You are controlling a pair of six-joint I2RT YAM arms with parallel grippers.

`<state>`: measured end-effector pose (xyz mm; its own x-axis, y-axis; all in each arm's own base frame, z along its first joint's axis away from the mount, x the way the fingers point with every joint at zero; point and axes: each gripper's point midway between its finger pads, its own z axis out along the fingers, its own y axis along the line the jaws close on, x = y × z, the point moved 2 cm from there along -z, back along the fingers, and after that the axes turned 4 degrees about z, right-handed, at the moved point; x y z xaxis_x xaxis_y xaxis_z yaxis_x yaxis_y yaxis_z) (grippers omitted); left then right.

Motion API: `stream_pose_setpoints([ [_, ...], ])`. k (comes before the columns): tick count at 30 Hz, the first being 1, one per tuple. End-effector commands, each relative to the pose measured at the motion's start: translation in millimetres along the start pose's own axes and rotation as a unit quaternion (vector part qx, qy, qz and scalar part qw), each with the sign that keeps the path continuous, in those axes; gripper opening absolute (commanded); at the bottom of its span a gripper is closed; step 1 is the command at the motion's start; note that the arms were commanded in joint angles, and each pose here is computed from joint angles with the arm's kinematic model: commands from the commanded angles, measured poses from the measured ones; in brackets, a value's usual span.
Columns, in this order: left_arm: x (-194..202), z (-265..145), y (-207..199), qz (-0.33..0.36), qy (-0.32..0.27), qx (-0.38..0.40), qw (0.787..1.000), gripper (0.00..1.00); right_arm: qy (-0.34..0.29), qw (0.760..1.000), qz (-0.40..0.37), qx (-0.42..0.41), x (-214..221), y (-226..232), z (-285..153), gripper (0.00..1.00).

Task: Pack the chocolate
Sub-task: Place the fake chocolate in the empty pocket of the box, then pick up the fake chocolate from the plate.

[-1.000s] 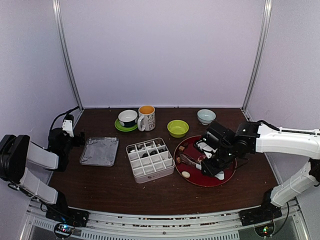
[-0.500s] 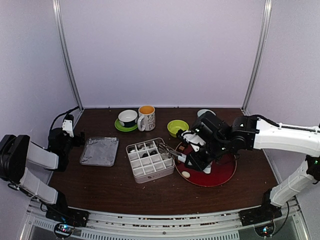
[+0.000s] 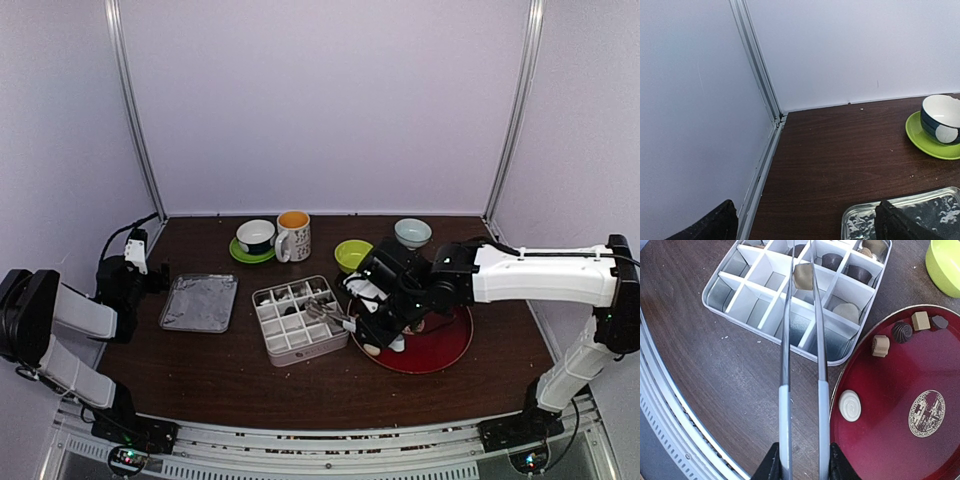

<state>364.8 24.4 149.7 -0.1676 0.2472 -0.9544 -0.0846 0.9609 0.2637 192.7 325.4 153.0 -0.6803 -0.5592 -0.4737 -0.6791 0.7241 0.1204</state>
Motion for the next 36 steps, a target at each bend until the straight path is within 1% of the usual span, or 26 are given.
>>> stream_pose_setpoints([
  [1,-16.3,4.2,5.3,-0.008,-0.028,-0.007,1.0,0.98,-0.035,0.999,-0.006,0.007,-19.8,2.7,-1.5,0.26],
  [2,-16.2,4.2,5.0,-0.008,-0.028,-0.006,1.0,0.98,-0.034,0.999,-0.006,0.008,-20.2,2.4,-0.5,0.26],
  [8,-16.7,4.4,5.0,-0.008,-0.029,-0.006,1.0,0.98,-0.038,0.999,-0.006,0.021,-21.8,-1.1,-1.3,0.38],
  [10,-16.0,4.3,5.1,-0.008,-0.028,-0.006,1.0,0.98,-0.042,0.999,-0.006,0.022,-22.8,-1.6,-2.7,0.4],
  [16,-16.4,4.3,5.3,-0.008,-0.029,-0.007,1.0,0.98,-0.045,0.999,-0.004,0.029,-26.0,-3.9,-11.0,0.38],
  [20,-16.2,4.3,5.0,-0.008,-0.028,-0.006,1.0,0.98,-0.033,0.999,-0.006,0.033,-14.8,-8.3,-28.9,0.38],
  [23,-16.4,4.3,5.2,-0.007,-0.028,-0.007,1.0,0.98,-0.003,0.999,-0.016,0.036,6.0,-13.7,-43.6,0.38],
  [26,-16.4,4.2,5.7,-0.008,-0.028,-0.007,1.0,0.98,0.046,0.998,-0.025,0.042,35.6,-21.9,-57.6,0.38],
  [30,-16.1,4.3,5.2,-0.007,-0.028,-0.007,1.0,0.98,0.089,0.995,-0.023,0.044,67.8,-32.3,-71.4,0.38],
  [36,-16.3,4.3,5.2,-0.008,-0.028,-0.007,1.0,0.98,0.147,0.987,-0.007,0.064,101.6,-50.7,-75.1,0.38],
])
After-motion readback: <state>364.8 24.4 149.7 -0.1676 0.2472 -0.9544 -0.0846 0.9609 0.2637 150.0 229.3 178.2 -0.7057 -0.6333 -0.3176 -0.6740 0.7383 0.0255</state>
